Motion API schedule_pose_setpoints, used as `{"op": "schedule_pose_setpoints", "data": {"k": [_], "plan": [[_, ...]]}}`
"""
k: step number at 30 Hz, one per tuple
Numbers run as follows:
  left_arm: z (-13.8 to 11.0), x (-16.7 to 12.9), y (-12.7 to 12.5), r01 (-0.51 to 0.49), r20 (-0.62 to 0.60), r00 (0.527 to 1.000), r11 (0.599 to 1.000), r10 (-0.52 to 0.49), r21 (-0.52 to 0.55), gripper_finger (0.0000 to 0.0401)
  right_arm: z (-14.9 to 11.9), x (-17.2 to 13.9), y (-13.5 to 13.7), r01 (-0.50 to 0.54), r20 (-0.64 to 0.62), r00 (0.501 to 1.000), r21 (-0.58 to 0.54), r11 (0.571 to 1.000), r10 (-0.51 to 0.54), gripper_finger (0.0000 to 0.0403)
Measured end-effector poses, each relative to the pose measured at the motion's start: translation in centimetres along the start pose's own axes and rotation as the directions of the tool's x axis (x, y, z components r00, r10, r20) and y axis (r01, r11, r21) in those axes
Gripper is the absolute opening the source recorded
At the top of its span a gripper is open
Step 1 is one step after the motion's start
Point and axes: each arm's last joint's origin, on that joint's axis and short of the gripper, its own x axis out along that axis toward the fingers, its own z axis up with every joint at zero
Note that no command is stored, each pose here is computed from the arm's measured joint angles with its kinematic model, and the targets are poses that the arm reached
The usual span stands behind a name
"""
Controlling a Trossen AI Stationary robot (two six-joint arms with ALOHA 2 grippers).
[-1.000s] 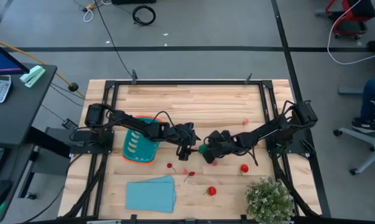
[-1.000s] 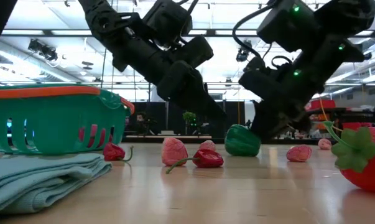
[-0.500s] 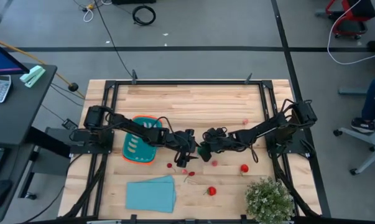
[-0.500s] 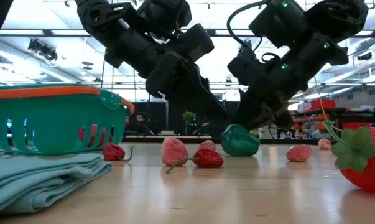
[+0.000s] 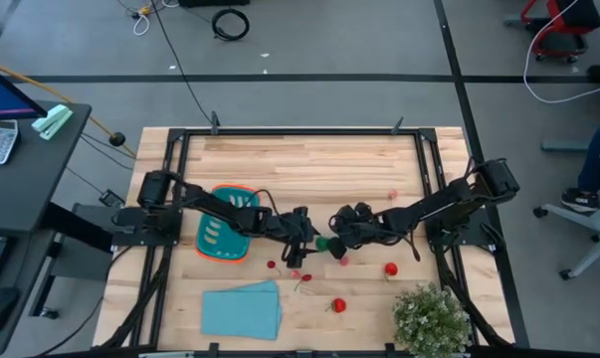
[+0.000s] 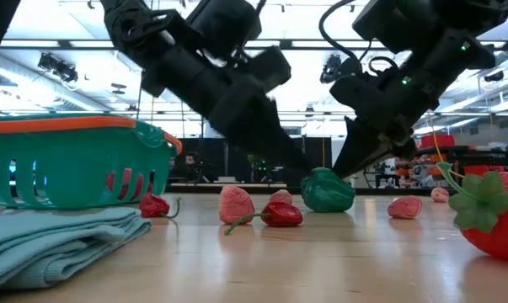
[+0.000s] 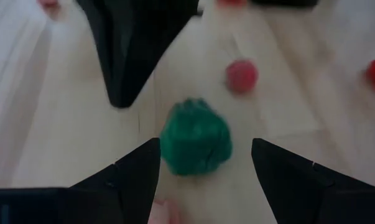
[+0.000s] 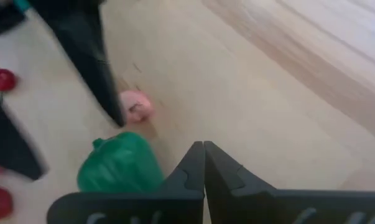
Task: Pick and placing Produce into tupperware
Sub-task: Put the green bell pepper into the blue basket
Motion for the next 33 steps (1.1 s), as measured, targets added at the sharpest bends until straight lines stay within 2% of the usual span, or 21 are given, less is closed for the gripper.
{"op": "schedule_pose_setpoints", "data": {"k": [5,10,16,19,23,33], "plan": [[-1.4,1.7,-0.8,-0.068,0.004,0.998,0.997,0.067,0.047,0.027,0.0,0.0,0.0,0.004,-0.003,1.0,-0.005,1.0,-0.004,0.0003],[-0.5,2.6,-1.0,-0.148,0.029,0.989,0.984,0.145,0.099,0.0283,-0.1,0.0,-0.1,0.01,-0.008,1.0,-0.007,1.0,-0.01,0.0003],[0.9,3.5,-1.1,-0.148,0.059,0.988,0.985,0.143,0.093,0.0284,-0.7,-0.2,-0.1,0.009,-0.069,0.998,-0.001,1.0,-0.009,0.0004],[0.9,3.8,-1.1,-0.145,0.046,0.989,0.986,0.142,0.078,0.0284,-1.7,-0.6,-0.6,0.085,-0.121,0.989,-0.025,0.996,-0.088,0.0003],[0.6,4.3,-1.2,-0.141,0.024,0.99,0.989,0.14,0.048,0.0284,-2.6,-0.9,-1.4,0.196,-0.169,0.968,0.029,0.98,-0.188,0.0002],[-0.5,5.3,-1.3,-0.138,-0.006,0.99,0.99,0.138,0.006,0.0284,-3.0,-0.7,-0.2,0.129,-0.12,0.986,0.101,0.986,-0.117,0.0001]]}}
